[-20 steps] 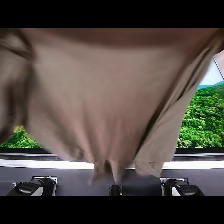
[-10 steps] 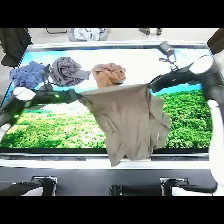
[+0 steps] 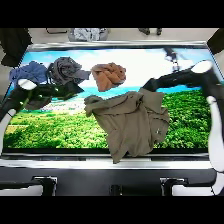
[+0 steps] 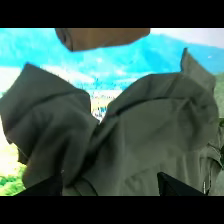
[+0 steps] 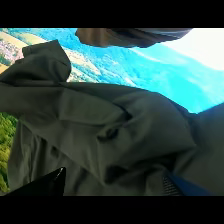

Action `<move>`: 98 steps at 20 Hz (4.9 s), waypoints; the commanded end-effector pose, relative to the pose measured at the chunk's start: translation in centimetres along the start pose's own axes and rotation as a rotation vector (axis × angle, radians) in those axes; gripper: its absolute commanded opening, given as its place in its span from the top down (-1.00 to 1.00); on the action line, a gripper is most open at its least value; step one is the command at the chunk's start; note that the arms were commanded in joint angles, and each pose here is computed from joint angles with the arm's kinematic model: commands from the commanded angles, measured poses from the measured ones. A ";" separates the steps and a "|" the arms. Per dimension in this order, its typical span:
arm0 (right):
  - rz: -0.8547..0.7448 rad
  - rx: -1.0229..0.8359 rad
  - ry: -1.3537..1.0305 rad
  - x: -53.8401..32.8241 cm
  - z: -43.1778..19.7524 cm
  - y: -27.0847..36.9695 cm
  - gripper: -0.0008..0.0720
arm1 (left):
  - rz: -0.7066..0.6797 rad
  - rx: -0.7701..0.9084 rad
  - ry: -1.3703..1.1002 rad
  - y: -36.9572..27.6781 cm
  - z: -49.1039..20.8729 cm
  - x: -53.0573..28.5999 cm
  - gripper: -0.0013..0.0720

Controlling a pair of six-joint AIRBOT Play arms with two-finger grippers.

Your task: Fold the shirts.

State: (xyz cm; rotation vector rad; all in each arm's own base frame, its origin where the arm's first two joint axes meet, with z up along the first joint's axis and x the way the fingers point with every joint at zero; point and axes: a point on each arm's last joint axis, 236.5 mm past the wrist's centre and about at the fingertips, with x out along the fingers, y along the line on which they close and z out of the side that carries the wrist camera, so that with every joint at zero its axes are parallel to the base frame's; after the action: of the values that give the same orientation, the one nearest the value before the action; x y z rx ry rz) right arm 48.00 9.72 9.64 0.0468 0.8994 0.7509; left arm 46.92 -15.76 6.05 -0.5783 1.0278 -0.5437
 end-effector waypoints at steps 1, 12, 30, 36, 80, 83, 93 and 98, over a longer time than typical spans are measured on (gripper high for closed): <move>-0.142 -0.005 0.218 -7.9 -6.3 -2.6 -0.96 | 0.070 0.020 0.040 2.8 1.0 -3.8 -0.98; -0.020 0.367 0.439 -4.7 -27.0 4.6 -0.97 | 0.111 -0.029 0.309 5.3 -11.1 2.9 -1.00; -0.022 0.564 0.258 6.0 -30.0 8.3 -0.64 | 0.063 -0.003 0.261 1.9 -11.6 8.0 -0.90; -0.050 0.456 0.298 5.1 -29.4 7.6 0.87 | 0.060 0.083 0.189 1.3 -9.0 7.9 0.89; -0.427 0.102 0.241 -17.1 -15.8 4.8 0.86 | 0.174 0.011 0.062 -0.7 -17.4 -15.0 0.88; -0.419 0.215 0.198 -9.3 -18.4 -1.6 0.86 | 0.179 -0.099 0.114 4.8 -18.8 -8.7 0.88; -0.382 0.545 -0.196 -0.8 -11.9 -11.5 0.86 | 0.103 -0.133 0.088 8.8 -5.0 0.2 0.85; -0.320 0.234 -0.089 -4.5 -10.3 -9.0 -0.96 | 0.083 -0.113 0.194 8.2 -5.0 -2.5 -0.99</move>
State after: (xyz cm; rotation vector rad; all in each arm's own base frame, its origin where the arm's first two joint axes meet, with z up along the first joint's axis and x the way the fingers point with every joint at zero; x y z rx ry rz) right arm 44.88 -2.49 0.84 0.2810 0.8775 0.2213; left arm 43.19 -10.28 -0.74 -0.6165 1.2059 -0.4479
